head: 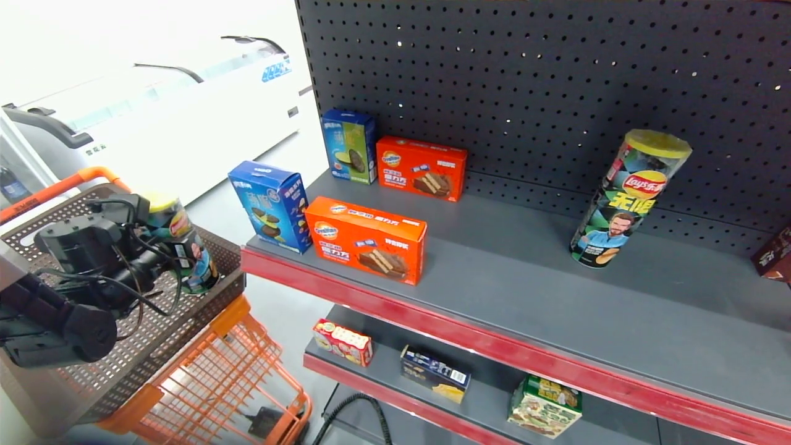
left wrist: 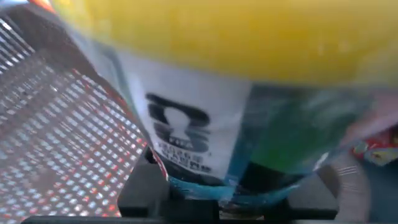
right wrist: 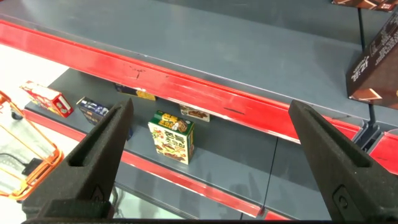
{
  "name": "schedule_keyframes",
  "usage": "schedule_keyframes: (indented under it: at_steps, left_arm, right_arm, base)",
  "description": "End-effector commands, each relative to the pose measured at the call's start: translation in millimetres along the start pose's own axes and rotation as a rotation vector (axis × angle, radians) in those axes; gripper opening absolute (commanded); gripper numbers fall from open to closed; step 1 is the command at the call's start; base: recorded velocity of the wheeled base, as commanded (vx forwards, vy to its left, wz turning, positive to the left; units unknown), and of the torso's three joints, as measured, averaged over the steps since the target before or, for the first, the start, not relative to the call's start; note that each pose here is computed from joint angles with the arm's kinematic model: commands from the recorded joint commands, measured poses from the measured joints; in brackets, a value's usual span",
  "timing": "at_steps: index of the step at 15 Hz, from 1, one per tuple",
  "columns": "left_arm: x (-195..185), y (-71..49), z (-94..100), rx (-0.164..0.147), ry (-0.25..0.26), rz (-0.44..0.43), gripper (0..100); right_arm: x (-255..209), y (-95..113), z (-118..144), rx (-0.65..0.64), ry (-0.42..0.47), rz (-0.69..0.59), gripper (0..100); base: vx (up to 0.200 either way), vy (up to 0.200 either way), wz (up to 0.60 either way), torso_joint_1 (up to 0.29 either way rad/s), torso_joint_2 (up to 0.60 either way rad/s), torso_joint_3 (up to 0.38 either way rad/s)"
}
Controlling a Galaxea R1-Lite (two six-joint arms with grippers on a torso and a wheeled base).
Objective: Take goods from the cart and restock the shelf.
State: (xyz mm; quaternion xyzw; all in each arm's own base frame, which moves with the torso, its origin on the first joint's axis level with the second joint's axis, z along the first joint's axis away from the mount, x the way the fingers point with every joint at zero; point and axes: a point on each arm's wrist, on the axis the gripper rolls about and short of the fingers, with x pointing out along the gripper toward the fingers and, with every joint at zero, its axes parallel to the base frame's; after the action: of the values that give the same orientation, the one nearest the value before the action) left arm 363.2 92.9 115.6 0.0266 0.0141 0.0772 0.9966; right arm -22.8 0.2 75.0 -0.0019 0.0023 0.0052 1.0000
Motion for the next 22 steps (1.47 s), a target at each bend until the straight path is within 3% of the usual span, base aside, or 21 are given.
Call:
schedule_keyframes:
  at_steps: [1,4,9,11,12,14,15,16,19,22]
  left_arm:
    - [-39.3,-1.5,46.0,0.012,-0.096,-0.001,0]
    - [-83.5,-19.0,72.7,0.013,-0.154,-0.050,0]
    - [-152.6,-48.7,91.8,0.009,-0.197,-0.189,0]
    - [-168.1,-60.5,99.8,0.004,-0.181,-0.245,0]
    - [-176.4,-64.7,99.1,0.005,-0.148,-0.282,0]
    - [-197.6,-91.3,95.2,-0.019,-0.142,-0.456,0]
    - [-206.1,-101.5,89.4,-0.038,-0.118,-0.524,0]
    - [-211.4,-107.7,85.5,-0.039,-0.105,-0.568,0]
    - [-212.8,-113.6,88.2,-0.043,-0.122,-0.621,0]
    - [-216.2,-115.8,81.2,-0.027,-0.096,-0.709,0]
  right_arm:
    - [0.0,0.0,0.0,-0.001,0.000,0.000,100]
    - [0.0,0.0,0.0,-0.001,0.000,0.000,100]
    - [0.0,0.0,0.0,0.001,0.000,0.000,100]
    - [0.0,0.0,0.0,-0.001,0.000,0.000,100]
    - [0.0,0.0,0.0,-0.001,0.000,0.000,100]
    - [0.0,0.0,0.0,-0.001,0.000,0.000,100]
    - [0.0,0.0,0.0,-0.001,0.000,0.000,100]
    - [0.0,0.0,0.0,-0.001,0.000,0.000,100]
    - [0.0,0.0,0.0,-0.001,0.000,0.000,100]
    - [0.0,0.0,0.0,-0.001,0.000,0.000,100]
  base:
    - [0.000,0.000,0.00,0.000,0.00,0.000]
    - [0.000,0.000,0.00,0.000,0.00,0.000]
    - [0.000,0.000,0.00,0.000,0.00,0.000]
    - [0.000,0.000,0.00,0.000,0.00,0.000]
    - [0.000,0.000,0.00,0.000,0.00,0.000]
    - [0.000,0.000,0.00,0.000,0.00,0.000]
    - [0.000,0.000,0.00,0.000,0.00,0.000]
    - [0.000,0.000,0.00,0.000,0.00,0.000]
    - [0.000,0.000,0.00,0.000,0.00,0.000]
    - [0.000,0.000,0.00,0.000,0.00,0.000]
